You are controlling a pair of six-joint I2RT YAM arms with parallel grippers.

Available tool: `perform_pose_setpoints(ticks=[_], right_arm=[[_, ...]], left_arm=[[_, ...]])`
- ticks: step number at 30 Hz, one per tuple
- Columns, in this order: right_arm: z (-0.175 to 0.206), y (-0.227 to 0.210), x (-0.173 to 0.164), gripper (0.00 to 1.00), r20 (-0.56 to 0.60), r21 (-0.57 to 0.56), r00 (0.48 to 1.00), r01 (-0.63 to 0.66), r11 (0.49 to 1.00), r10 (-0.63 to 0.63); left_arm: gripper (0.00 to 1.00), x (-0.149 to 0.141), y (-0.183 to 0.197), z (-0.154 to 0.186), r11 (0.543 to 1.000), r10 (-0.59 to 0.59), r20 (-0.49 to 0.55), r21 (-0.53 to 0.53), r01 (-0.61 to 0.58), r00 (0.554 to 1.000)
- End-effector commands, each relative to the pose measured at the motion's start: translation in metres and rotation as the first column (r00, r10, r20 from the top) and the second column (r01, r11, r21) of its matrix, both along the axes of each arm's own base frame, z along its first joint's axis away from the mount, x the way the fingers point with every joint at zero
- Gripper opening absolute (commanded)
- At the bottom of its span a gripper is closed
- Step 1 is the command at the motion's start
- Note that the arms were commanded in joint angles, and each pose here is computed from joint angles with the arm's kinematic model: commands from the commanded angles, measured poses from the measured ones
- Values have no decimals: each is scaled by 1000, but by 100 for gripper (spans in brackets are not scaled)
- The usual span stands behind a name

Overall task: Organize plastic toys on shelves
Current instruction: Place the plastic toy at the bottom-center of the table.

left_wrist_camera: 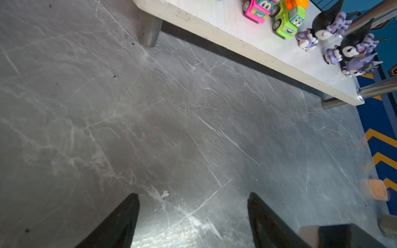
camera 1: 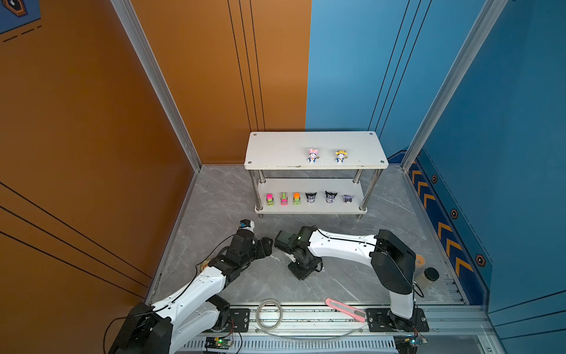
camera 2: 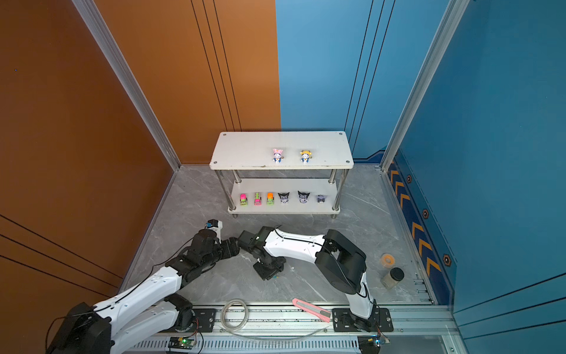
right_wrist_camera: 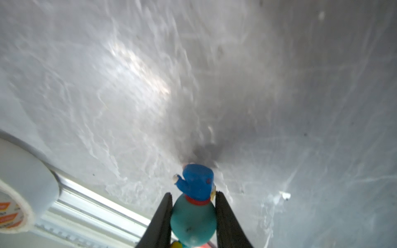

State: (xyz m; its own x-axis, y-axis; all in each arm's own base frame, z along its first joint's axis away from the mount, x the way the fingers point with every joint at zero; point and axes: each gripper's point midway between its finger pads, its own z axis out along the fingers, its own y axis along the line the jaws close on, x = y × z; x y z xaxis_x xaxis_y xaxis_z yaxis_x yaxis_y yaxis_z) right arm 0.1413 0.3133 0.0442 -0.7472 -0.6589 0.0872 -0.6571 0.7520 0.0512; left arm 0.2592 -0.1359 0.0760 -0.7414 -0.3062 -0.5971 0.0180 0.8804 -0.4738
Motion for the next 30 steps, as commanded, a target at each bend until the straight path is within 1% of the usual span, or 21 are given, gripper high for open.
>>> perform_pose_setpoints(ticks=[1, 6, 9, 16, 20, 23, 25, 28, 30], right_arm=[[27, -36, -20, 0, -58, -138, 998, 25, 990, -33], [32, -68, -37, 0, -156, -288, 987, -10, 958, -36], [33, -81, -45, 0, -207, -353, 977, -38, 935, -39], [23, -84, -54, 0, -298, -386, 954, -78, 919, -44], [12, -75, -51, 0, -308, -370, 951, -104, 923, -16], [0, -72, -49, 0, -327, -384, 945, -124, 915, -9], [-3, -70, -47, 7, -330, -382, 944, -130, 915, -3], [-8, -69, -45, 23, -327, -380, 945, -138, 915, 7], [-11, -69, -43, 28, -320, -379, 947, -140, 915, 13]], left_arm=[[81, 4, -9, 11, 999, -36, 37, -6, 36, 999], [81, 0, -13, 8, 999, -46, 37, -17, 46, 998], [82, -2, -15, 9, 998, -58, 43, -20, 59, 997], [82, -3, -14, 11, 998, -63, 52, -16, 64, 997], [83, -3, -14, 12, 998, -62, 54, -18, 63, 997], [83, -3, -15, 12, 998, -62, 53, -18, 63, 997], [83, -2, -14, 12, 998, -60, 54, -15, 61, 997], [84, -1, -15, 11, 998, -59, 51, -14, 60, 997], [84, 0, -16, 11, 998, -60, 49, -16, 61, 997]])
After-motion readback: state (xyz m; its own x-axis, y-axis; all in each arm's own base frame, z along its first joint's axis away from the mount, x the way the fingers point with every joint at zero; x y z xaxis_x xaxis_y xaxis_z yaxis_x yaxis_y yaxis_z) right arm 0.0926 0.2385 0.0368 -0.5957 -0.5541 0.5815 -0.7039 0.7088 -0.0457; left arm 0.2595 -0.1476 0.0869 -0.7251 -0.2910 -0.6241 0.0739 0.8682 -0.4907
